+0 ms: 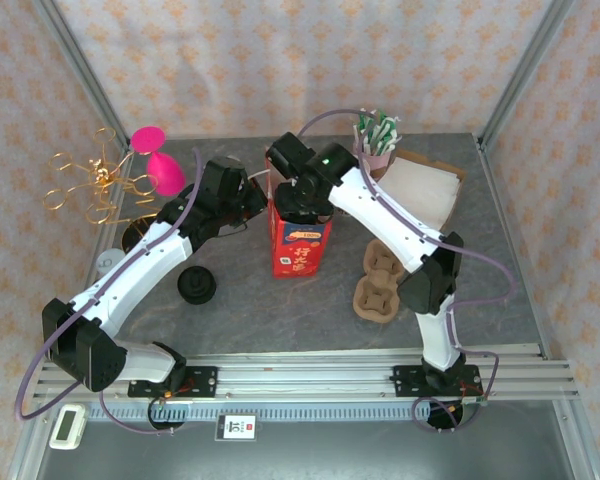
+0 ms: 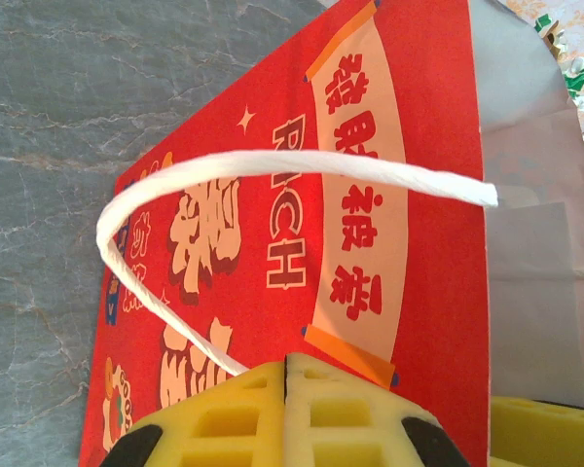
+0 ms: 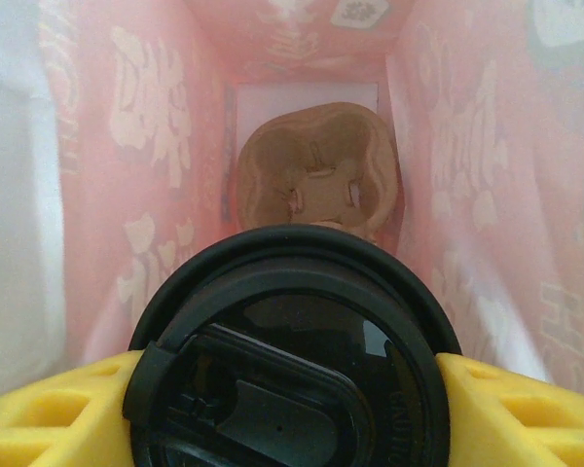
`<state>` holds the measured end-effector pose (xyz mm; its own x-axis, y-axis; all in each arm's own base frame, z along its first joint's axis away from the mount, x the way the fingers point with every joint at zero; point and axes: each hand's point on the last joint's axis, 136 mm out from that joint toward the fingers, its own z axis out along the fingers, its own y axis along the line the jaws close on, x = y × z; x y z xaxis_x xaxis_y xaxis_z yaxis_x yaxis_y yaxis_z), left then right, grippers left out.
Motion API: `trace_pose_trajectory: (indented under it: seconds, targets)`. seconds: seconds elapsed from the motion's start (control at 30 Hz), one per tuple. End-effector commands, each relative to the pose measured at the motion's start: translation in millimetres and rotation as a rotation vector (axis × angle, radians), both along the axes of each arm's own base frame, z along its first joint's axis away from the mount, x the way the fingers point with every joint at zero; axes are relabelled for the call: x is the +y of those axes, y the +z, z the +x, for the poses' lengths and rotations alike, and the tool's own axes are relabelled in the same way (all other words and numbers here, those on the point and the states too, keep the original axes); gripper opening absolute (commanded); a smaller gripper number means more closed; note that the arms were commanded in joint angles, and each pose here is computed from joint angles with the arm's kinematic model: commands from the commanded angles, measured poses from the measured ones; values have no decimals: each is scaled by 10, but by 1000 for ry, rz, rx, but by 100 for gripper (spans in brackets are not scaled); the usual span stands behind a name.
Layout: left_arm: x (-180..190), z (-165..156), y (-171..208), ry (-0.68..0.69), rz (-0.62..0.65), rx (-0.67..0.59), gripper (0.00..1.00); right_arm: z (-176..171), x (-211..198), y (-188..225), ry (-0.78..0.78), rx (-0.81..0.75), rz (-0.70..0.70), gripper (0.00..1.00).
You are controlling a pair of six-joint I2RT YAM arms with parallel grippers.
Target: Pack the takeout coffee
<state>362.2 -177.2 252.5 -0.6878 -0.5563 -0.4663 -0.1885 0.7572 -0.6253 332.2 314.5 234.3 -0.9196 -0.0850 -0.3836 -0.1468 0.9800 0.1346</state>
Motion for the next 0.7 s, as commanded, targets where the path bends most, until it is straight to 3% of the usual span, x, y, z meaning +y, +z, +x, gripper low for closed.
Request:
trace_pose_trajectory:
  seconds: [0.0,0.6,0.67]
  targets:
    - [97,-31,-21,15,45,3,0,20,-78,-76,-8,-13,-63,67]
    - [67,-26,20,7,20,-10,0,-70,-1,-656,27,80,-111,67]
    - [54,-21,53,3,13,-17,7,-67,1,-694,27,82,-115,66]
